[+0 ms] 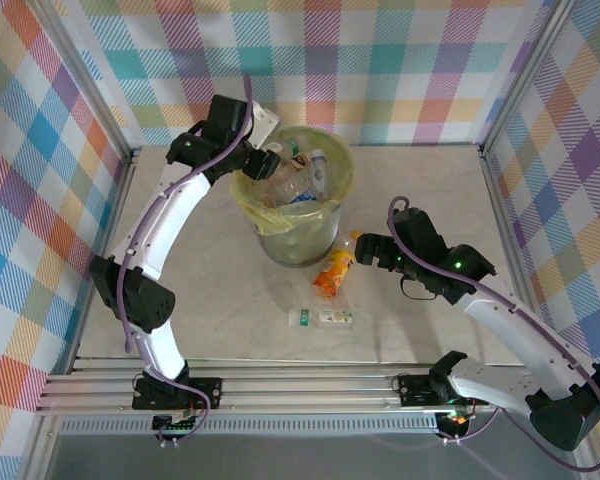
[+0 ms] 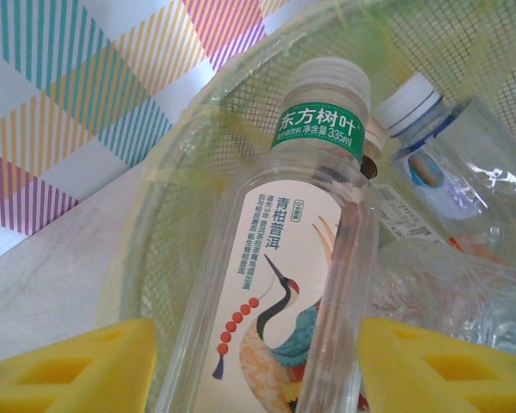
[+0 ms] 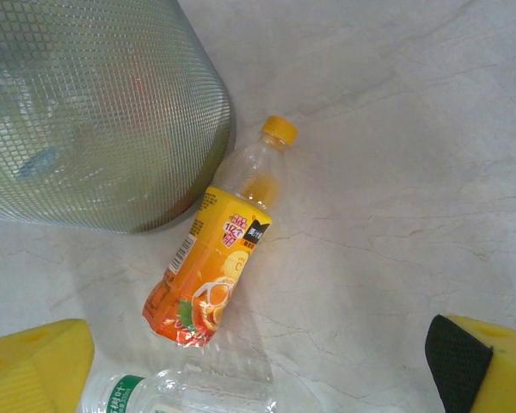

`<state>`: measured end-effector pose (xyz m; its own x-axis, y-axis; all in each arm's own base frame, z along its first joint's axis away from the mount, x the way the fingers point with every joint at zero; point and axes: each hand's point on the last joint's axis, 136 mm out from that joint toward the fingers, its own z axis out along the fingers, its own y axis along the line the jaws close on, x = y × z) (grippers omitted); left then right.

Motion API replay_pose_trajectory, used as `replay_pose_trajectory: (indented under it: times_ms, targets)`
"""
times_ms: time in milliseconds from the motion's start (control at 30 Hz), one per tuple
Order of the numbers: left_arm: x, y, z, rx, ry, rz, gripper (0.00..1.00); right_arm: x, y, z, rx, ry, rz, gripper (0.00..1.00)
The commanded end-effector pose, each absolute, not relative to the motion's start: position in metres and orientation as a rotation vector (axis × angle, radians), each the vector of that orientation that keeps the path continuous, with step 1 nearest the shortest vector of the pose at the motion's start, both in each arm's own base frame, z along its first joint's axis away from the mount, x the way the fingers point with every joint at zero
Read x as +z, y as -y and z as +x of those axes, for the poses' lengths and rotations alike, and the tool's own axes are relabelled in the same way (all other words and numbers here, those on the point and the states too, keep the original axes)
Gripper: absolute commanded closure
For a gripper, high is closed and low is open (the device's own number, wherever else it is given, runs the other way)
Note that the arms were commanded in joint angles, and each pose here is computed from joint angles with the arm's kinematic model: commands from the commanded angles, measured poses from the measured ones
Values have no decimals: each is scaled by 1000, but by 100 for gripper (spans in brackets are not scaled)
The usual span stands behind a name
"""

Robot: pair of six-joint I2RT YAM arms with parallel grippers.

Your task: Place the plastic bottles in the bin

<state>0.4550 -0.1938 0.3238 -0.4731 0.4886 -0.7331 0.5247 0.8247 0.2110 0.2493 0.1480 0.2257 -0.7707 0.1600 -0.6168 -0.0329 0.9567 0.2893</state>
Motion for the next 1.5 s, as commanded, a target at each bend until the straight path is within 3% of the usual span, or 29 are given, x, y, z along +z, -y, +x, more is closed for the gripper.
replay_pose_trajectory:
  times_ms: [0,167,633,700,1033,1267,1467]
  targets:
    - [323,190,464,-37,-2153,709,40,232,-161,247,447,-2437,6,0]
    - [334,190,461,-56,-2137,681,37,225,-186,231,560,-2474,-198,3]
    - [437,155,399,-153,-1932,386,0,199,-235,188,492,-2489,-734,4]
    - [442,141,387,-155,-1917,292,0,193,-242,182,466,-2495,-808,3]
    - [381,82,316,-279,-1875,-188,0,148,-257,165,258,-2581,-1089,0]
    - [315,50,284,-235,-1924,-389,0,123,-257,156,215,-2624,-1207,0]
    - [297,28,263,-214,-1878,-496,0,103,-254,160,159,-2626,-1239,0]
